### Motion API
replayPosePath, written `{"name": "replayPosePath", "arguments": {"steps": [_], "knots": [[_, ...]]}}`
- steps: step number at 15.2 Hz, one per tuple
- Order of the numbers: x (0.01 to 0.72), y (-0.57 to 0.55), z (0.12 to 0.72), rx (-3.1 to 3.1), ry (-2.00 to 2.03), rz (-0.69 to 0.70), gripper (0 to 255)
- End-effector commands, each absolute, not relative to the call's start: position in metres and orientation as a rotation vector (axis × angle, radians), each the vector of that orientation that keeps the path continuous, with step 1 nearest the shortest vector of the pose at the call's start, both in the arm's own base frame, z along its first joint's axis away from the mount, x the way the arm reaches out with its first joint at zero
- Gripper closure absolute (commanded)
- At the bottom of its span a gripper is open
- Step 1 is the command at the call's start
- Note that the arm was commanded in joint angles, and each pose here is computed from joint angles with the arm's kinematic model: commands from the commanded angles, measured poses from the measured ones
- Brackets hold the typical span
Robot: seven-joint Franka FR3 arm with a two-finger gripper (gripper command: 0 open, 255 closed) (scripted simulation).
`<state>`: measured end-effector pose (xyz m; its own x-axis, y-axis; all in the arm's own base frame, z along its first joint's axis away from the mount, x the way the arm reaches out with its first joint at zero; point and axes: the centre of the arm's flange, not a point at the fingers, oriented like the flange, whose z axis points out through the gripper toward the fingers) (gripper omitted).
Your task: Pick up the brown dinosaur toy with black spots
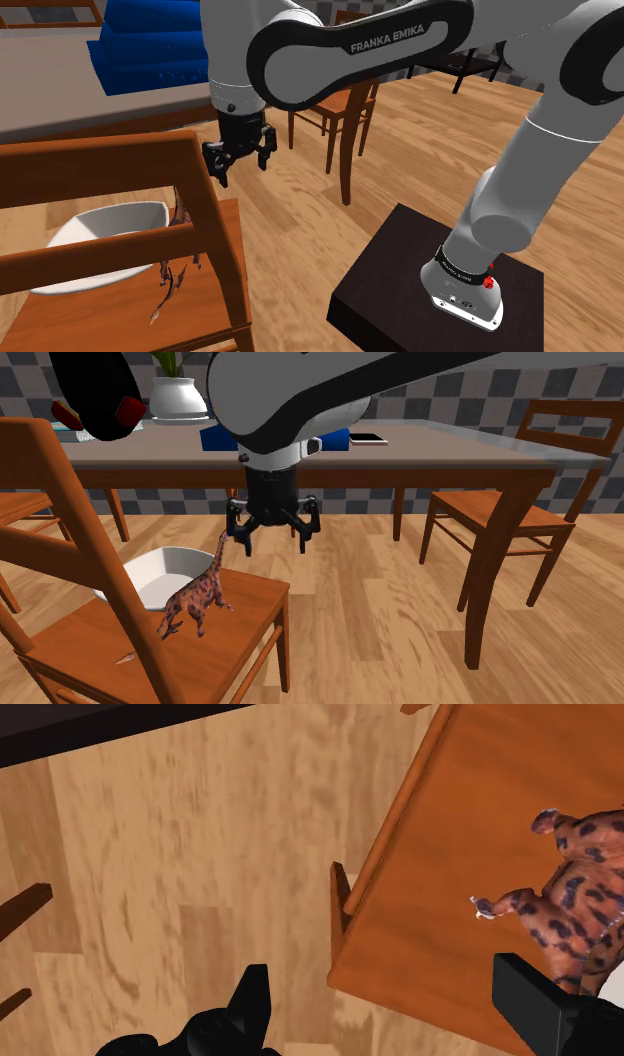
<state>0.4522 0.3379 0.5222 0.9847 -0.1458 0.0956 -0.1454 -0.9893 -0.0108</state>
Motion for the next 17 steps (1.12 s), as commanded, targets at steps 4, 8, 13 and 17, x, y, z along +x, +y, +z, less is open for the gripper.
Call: {"name": "replayPosePath", "arguments": {"steps": [4,8,13,17], "knots": [[0.482,0.394,0.506,-3.111,0.281,-0.133,0],[0.506,0.439,0.494,-3.099,0.318,-0.119,0],[0.520,0.466,0.476,-3.092,0.341,-0.110,0],[0.520,0.466,0.455,-3.092,0.341,-0.110,0]]}}
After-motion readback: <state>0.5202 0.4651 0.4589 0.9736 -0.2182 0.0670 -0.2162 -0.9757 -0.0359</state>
